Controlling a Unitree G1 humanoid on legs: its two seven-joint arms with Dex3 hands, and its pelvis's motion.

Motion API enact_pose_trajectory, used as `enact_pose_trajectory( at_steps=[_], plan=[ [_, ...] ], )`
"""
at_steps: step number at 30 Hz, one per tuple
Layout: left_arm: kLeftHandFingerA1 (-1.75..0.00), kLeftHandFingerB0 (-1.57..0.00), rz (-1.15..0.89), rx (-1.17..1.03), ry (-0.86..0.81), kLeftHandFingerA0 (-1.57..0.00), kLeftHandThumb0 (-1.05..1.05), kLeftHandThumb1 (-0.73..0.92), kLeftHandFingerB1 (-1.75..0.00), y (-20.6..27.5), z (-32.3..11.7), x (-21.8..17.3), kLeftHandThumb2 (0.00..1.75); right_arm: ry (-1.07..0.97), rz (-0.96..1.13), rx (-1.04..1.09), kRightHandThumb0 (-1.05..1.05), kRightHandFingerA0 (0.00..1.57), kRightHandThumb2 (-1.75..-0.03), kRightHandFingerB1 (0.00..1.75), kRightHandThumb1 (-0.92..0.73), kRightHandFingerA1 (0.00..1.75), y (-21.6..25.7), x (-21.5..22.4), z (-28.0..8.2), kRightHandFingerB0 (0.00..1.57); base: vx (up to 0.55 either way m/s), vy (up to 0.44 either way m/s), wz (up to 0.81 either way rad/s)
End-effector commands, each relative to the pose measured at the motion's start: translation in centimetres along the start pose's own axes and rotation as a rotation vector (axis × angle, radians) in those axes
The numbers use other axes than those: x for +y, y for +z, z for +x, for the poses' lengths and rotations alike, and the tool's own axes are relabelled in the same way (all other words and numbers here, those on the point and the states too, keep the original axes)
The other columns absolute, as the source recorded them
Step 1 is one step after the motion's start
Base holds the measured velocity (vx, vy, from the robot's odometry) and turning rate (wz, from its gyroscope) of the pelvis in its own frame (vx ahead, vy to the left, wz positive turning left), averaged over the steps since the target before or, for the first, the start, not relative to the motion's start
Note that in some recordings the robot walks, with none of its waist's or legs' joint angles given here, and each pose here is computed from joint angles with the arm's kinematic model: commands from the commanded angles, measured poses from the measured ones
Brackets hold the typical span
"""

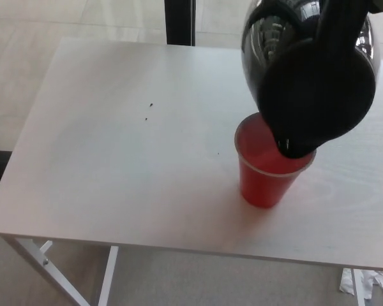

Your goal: The robot uses its right hand to lift up a kettle kept on the middle of the desk by its handle and tilt it into a glass kept next to it to pour out water

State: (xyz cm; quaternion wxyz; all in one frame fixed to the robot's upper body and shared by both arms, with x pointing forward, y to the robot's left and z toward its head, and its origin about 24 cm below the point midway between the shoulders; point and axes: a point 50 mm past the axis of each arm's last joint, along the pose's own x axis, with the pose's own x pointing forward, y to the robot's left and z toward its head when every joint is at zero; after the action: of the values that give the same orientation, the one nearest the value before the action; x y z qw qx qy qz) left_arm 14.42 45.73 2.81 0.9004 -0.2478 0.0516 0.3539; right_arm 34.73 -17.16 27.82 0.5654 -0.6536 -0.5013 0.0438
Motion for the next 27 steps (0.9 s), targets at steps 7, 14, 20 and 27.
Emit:
enact_pose_trajectory(
  at_steps=[7, 14, 20, 27],
  plan=[
    [-0.85, -1.07, 0.002, 0.004, 0.015, -1.21, -1.05, 0.63, -0.93, 0.0, -0.3, 0.5, 0.78, 0.009, 0.029, 0.389, -0.19, 1.01, -1.07, 1.64, -0.40, 1.75, -3.1, -0.4, -3.3, 0.77, 0.00, 0.000, 0.00],
    [-0.86, -1.06, -0.007, 0.004, 0.008, -1.20, -1.05, 0.61, -0.95, 0.1, -0.3, 0.6, 0.78, 0.022, 0.076, 0.569, -0.15, 0.96, -1.08, 1.74, -0.43, 1.75, -3.7, 0.0, -5.7, 0.72, 0.00, 0.000, 0.00],
    [-0.86, -1.04, 0.004, 0.000, 0.026, -1.20, -1.05, 0.64, -0.97, 0.2, -0.4, 0.8, 0.79, -0.036, 0.301, 0.784, -0.15, 0.91, -1.16, 1.53, -0.44, 1.75, -3.4, 1.3, -8.6, 0.81, 0.00, 0.000, 0.00],
    [-0.86, -1.04, -0.006, 0.005, 0.031, -1.21, -1.05, 0.63, -0.96, 0.0, -0.5, 1.0, 0.79, -0.070, 0.454, 0.904, -0.19, 0.98, -1.29, 1.36, -0.40, 1.64, -1.5, 3.1, -11.2, 0.94, 0.00, 0.000, 0.00]
  ],
)
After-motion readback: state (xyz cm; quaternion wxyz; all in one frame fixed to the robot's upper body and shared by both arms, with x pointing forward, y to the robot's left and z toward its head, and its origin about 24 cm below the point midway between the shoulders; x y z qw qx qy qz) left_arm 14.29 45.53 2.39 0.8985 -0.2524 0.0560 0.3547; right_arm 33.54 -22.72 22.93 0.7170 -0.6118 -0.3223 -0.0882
